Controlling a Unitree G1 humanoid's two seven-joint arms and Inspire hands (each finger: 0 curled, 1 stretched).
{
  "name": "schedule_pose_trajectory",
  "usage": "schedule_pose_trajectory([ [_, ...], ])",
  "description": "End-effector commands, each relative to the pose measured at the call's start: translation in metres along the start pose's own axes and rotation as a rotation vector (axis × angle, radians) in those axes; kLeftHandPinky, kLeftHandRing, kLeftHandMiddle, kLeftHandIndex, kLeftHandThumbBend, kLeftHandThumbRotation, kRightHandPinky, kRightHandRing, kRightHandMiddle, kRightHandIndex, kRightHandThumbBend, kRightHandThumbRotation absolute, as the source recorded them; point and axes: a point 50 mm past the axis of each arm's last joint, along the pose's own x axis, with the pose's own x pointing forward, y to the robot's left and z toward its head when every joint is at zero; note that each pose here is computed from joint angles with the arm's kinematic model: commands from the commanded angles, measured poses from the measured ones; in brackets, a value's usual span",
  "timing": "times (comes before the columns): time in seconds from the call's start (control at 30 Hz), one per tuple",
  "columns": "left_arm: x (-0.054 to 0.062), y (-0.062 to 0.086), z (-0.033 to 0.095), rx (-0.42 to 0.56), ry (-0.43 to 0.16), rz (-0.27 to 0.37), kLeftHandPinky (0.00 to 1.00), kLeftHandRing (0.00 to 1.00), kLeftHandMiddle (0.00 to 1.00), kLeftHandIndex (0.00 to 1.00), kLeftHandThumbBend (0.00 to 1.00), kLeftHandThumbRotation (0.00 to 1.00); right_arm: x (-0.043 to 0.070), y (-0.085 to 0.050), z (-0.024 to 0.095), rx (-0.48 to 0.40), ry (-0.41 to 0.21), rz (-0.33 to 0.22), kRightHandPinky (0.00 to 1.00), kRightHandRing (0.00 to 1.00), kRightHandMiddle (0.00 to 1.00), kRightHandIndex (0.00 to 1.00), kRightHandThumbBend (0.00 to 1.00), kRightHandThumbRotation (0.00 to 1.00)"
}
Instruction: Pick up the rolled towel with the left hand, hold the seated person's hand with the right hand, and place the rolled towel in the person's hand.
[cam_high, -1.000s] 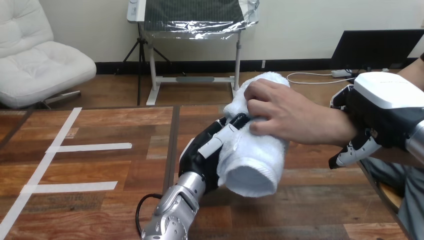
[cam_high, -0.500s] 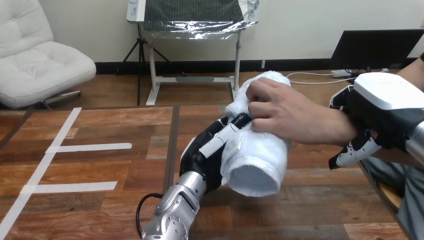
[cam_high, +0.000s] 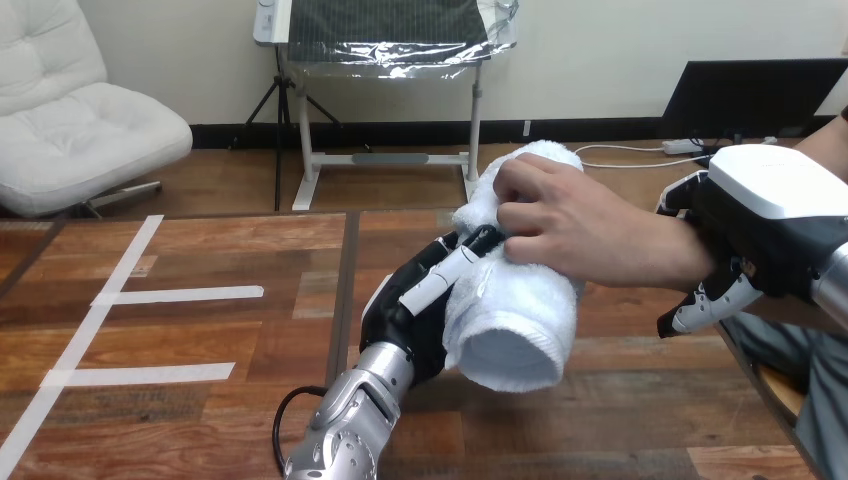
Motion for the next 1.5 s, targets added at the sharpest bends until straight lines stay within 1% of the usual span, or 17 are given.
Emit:
schedule_pose_trajectory([
  [0.0,0.027,-0.113,0.020,-0.071,-0.134,-0.364,0.23,0.33,0.40,0.47,0.67,0.01,-0.003,-0.026,0.011,-0.032,-0.069,-0.141,0.42,0.48,0.55,0.61,0.87,0.00],
  [0.13,0.025,-0.111,0.022,-0.030,-0.148,-0.380,0.24,0.34,0.42,0.48,0.68,0.05,-0.004,-0.026,0.012,-0.041,-0.068,-0.145,0.45,0.52,0.58,0.62,0.89,0.00],
  [0.23,0.024,-0.108,0.023,0.008,-0.159,-0.402,0.26,0.36,0.46,0.54,0.67,0.11,-0.004,-0.026,0.013,-0.039,-0.066,-0.144,0.47,0.55,0.61,0.63,0.89,0.00],
  [0.27,0.023,-0.108,0.024,0.014,-0.162,-0.408,0.30,0.39,0.50,0.60,0.66,0.15,-0.004,-0.026,0.013,-0.039,-0.065,-0.144,0.49,0.57,0.63,0.65,0.89,0.00],
  [0.33,0.022,-0.106,0.024,0.021,-0.167,-0.422,0.32,0.41,0.52,0.64,0.65,0.18,-0.005,-0.026,0.014,-0.036,-0.067,-0.146,0.50,0.59,0.64,0.66,0.89,0.00],
  [0.43,0.020,-0.103,0.026,0.027,-0.173,-0.438,0.38,0.47,0.57,0.72,0.64,0.23,-0.005,-0.026,0.014,-0.036,-0.071,-0.150,0.53,0.62,0.67,0.68,0.89,0.00],
  [0.53,0.019,-0.101,0.028,0.036,-0.179,-0.448,0.46,0.55,0.64,0.79,0.64,0.28,-0.005,-0.025,0.015,-0.040,-0.075,-0.152,0.56,0.66,0.71,0.70,0.90,0.00],
  [0.6,0.018,-0.099,0.029,0.040,-0.182,-0.452,0.55,0.63,0.70,0.85,0.65,0.32,-0.005,-0.025,0.016,-0.040,-0.078,-0.152,0.60,0.70,0.75,0.72,0.90,0.00],
  [0.77,0.015,-0.094,0.032,0.034,-0.190,-0.464,0.67,0.73,0.79,0.93,0.67,0.38,-0.006,-0.025,0.017,-0.053,-0.093,-0.155,0.65,0.75,0.79,0.75,0.91,0.00],
  [0.83,0.014,-0.092,0.033,0.023,-0.193,-0.465,0.71,0.77,0.81,0.95,0.68,0.39,-0.007,-0.025,0.018,-0.062,-0.098,-0.161,0.66,0.77,0.80,0.76,0.92,0.00],
  [0.9,0.013,-0.091,0.034,0.016,-0.194,-0.462,0.76,0.82,0.84,0.96,0.72,0.40,-0.007,-0.025,0.018,-0.070,-0.102,-0.168,0.69,0.79,0.82,0.77,0.93,0.00],
  [1.0,0.009,-0.087,0.037,0.046,-0.208,-0.468,0.82,0.87,0.88,0.98,0.74,0.43,-0.008,-0.025,0.020,-0.076,-0.106,-0.173,0.70,0.81,0.84,0.78,0.94,0.00],
  [1.03,0.006,-0.086,0.039,0.078,-0.219,-0.474,0.84,0.88,0.89,0.98,0.75,0.44,-0.008,-0.024,0.020,-0.073,-0.107,-0.174,0.71,0.82,0.84,0.78,0.94,0.00],
  [1.1,0.004,-0.084,0.040,0.114,-0.230,-0.481,0.87,0.91,0.92,0.99,0.76,0.48,-0.009,-0.024,0.021,-0.069,-0.107,-0.176,0.72,0.83,0.85,0.79,0.94,0.00],
  [1.17,0.001,-0.081,0.042,0.119,-0.234,-0.495,0.91,0.94,0.95,0.99,0.77,0.53,-0.010,-0.024,0.022,-0.074,-0.104,-0.175,0.74,0.85,0.87,0.80,0.94,0.00],
  [1.33,-0.008,-0.072,0.047,0.177,-0.251,-0.510,0.94,0.97,0.98,1.00,0.77,0.59,-0.013,-0.024,0.025,-0.067,-0.108,-0.190,0.76,0.86,0.88,0.81,0.93,0.00],
  [1.47,-0.015,-0.065,0.050,0.212,-0.263,-0.511,0.94,0.95,0.97,1.00,0.78,0.61,-0.016,-0.023,0.028,-0.055,-0.108,-0.207,0.78,0.87,0.88,0.81,0.93,0.00],
])
